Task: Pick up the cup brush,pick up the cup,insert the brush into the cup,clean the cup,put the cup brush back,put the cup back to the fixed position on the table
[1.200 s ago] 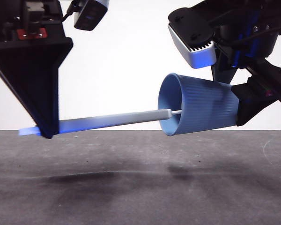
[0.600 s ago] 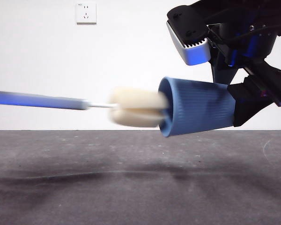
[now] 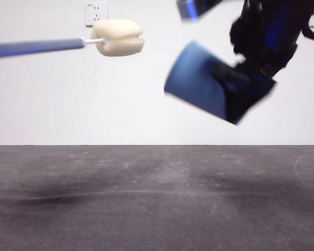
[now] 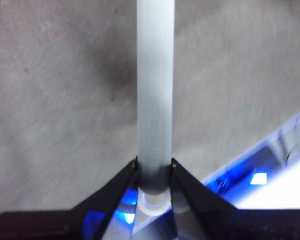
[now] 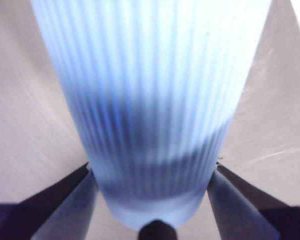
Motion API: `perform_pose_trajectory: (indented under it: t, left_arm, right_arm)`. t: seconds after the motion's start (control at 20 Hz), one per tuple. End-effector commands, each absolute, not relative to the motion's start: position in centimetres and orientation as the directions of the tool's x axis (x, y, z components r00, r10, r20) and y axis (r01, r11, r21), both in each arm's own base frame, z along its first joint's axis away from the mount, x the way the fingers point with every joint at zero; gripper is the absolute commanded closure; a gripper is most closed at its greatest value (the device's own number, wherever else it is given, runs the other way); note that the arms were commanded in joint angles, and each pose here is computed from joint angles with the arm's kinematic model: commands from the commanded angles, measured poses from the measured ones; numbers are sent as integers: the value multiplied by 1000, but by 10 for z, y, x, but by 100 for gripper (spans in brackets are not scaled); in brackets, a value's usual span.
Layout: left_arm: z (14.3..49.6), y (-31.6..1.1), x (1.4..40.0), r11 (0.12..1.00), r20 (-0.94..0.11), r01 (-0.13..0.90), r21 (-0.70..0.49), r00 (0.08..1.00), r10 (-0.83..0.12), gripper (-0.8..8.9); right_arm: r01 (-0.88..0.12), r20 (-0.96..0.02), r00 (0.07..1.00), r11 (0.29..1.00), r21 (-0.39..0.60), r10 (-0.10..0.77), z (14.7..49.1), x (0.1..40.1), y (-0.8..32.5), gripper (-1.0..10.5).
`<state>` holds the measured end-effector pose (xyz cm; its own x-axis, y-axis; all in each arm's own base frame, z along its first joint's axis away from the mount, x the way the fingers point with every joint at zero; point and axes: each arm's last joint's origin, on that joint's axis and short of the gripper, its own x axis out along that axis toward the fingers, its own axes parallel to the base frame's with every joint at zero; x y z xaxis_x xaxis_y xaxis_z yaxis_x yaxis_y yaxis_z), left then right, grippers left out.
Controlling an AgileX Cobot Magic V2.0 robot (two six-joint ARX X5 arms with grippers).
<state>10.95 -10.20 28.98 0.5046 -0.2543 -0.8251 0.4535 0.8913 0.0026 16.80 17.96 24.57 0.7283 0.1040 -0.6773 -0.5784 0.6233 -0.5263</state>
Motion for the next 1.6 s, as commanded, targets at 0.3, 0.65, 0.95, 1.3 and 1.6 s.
perform_pose_trajectory:
  t: [0.3, 0.65, 0.95, 1.3, 1.6]
  left_arm:
    - [242, -125, 156, 947, -753, 221, -233, 575, -319, 822]
    - [201, -148, 191, 954, -815, 138, -268, 495, -301, 822]
    - [176, -155, 206, 959, -843, 89, -269, 461, -279, 822]
    - [162, -147, 217, 971, -872, 62, -231, 429, -234, 822]
    - [152, -149, 220, 975, -885, 75, -209, 409, -221, 822]
  right_arm:
    - [-472, -495, 767, 881, -3, 409, 299, 147, 162, 963]
    - [-506, -412, 774, 861, 53, 481, 320, 130, 144, 963]
    - [-508, -430, 767, 860, 46, 475, 320, 126, 139, 963]
    - [-509, -435, 765, 860, 45, 476, 320, 126, 138, 963]
    - [-511, -435, 763, 858, 47, 478, 320, 126, 139, 963]
